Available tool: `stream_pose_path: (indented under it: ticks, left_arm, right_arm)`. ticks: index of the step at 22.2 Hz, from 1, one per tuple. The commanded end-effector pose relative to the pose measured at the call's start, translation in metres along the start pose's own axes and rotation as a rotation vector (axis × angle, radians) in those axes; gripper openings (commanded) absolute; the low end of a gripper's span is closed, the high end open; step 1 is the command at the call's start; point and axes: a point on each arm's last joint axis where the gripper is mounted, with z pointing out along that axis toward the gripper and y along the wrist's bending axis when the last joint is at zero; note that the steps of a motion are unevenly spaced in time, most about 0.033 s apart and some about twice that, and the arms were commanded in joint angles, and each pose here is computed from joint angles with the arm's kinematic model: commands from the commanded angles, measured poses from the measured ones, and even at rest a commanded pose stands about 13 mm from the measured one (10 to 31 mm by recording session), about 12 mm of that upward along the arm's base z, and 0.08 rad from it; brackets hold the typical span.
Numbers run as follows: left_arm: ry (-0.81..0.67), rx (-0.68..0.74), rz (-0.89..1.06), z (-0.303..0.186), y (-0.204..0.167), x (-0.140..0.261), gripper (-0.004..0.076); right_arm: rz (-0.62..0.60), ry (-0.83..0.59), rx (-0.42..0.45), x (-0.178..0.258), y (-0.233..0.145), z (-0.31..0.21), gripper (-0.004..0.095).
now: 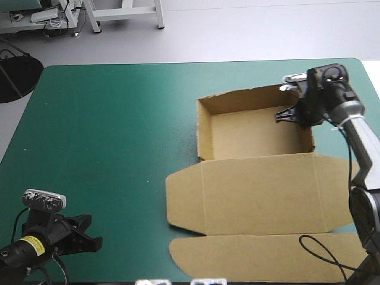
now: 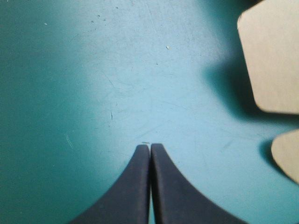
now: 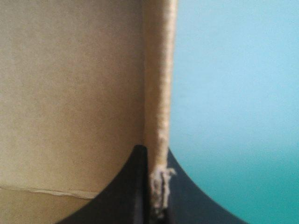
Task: Fold the box
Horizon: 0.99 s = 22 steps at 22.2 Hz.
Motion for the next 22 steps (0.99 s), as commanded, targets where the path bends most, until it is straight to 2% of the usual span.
stream_pose_path:
  ticks: [1,3,6,7,9,12,14,18,22]
  left_arm:
    - [-0.059,0.024,-0.011,-0.004,-0.003,-0.009,-0.0009]
    - [-0.055,0.023,-0.011,-0.004,-0.003,-0.009,-0.0009]
    - [-0.051,0.023,-0.009,-0.004,-0.003,-0.008,-0.0009]
    - [-0.051,0.023,-0.009,-0.004,-0.003,-0.008,-0.0009]
    - [-0.052,0.019,-0.002,-0.004,-0.003,-0.008,-0.0009]
    - [-0.052,0.017,0.000,-0.004,-0.002,-0.009,-0.0009]
    - [-0.052,0.017,0.002,-0.004,-0.002,-0.009,-0.0009]
    - [-0.052,0.017,0.016,-0.004,-0.002,-0.009,-0.0009]
    - [-0.058,0.010,0.051,-0.004,-0.002,-0.009,-0.0009]
  right_arm:
    - [0.167,-0.059,0.171,0.019,-0.085,-0.036,-0.0018]
    - [0.306,-0.037,0.248,0.035,-0.132,-0.036,-0.0017]
    - [0.475,0.001,0.276,0.059,-0.182,-0.029,-0.0013]
    - [0.485,0.009,0.280,0.062,-0.188,-0.026,0.0003]
    - [0.470,0.020,0.285,0.063,-0.194,-0.022,0.0105]
    - [0.466,0.026,0.280,0.062,-0.194,-0.018,0.0321]
    - [0.422,0.029,0.283,0.062,-0.195,-0.019,0.0384]
    - [0.431,0.014,0.265,0.060,-0.193,-0.025,0.0384]
    - [0.461,-0.050,0.183,0.061,-0.182,-0.044,0.0376]
